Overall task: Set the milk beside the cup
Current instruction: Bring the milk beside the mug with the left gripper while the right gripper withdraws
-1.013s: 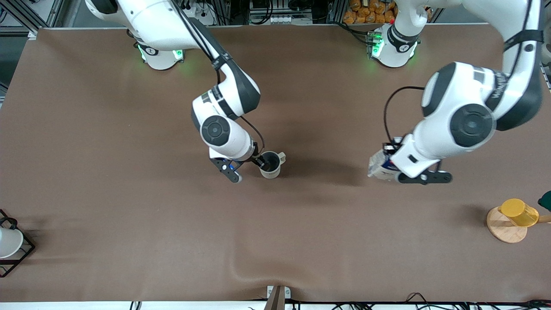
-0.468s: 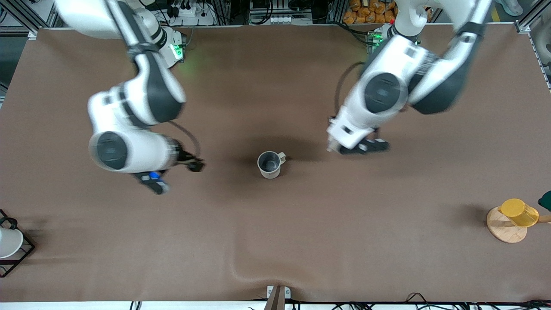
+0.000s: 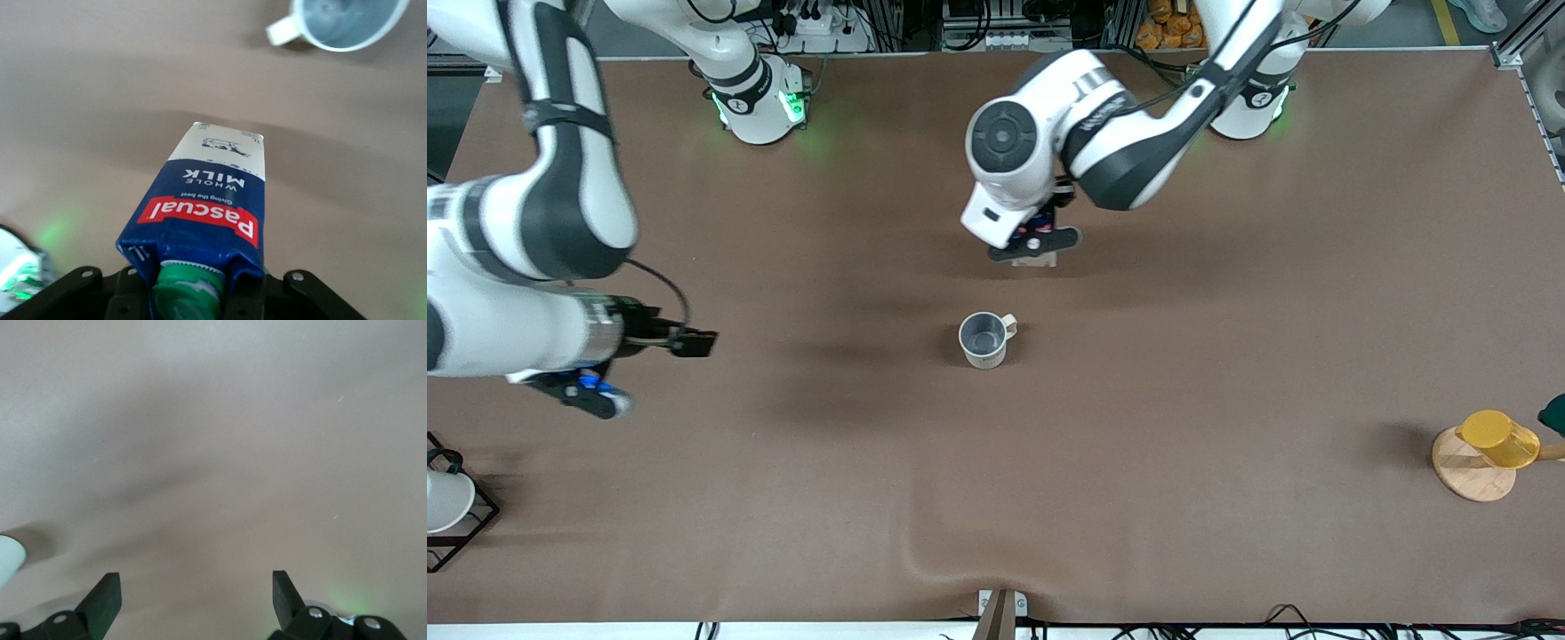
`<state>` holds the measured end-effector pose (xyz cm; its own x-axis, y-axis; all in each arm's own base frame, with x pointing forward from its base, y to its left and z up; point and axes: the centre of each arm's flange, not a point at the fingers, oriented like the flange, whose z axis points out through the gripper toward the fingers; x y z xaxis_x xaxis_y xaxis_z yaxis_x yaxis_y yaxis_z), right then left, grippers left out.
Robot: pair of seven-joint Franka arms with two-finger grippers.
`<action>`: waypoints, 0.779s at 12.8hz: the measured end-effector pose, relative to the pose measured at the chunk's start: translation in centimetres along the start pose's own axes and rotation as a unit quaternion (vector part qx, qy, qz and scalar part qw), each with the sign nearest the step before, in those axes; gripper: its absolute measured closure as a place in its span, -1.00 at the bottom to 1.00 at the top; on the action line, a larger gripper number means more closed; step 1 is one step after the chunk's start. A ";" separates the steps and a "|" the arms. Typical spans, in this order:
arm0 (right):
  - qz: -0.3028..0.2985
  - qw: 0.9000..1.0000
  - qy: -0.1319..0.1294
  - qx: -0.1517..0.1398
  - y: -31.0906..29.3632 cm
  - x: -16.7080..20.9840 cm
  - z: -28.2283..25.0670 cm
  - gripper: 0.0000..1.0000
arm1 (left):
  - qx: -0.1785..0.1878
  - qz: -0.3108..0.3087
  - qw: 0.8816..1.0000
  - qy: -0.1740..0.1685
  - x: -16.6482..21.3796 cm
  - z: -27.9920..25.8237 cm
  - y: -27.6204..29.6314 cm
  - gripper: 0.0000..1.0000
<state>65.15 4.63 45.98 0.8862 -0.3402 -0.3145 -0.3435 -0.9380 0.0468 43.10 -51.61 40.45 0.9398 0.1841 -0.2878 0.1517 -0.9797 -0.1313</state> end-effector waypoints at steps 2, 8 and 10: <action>-0.038 0.999 0.009 0.002 3.5 0.9 -1.1 -1.00 | -0.028 -0.009 1.000 0.011 -0.6 0.7 2.1 0.40; -0.058 0.997 0.036 0.021 7.4 -2.7 -5.5 -1.00 | -0.033 -0.002 0.999 0.042 1.8 4.3 4.0 0.40; -0.062 0.996 0.056 0.030 8.4 -6.8 -8.1 -1.00 | -0.035 0.004 0.998 0.046 2.4 4.7 4.1 0.40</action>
<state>58.75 -1.51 56.16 0.9510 -0.2300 -0.2065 -0.2437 -0.9689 -0.0431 44.51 -54.79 34.80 0.9650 0.1708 -0.1991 0.1618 -0.9849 -0.0608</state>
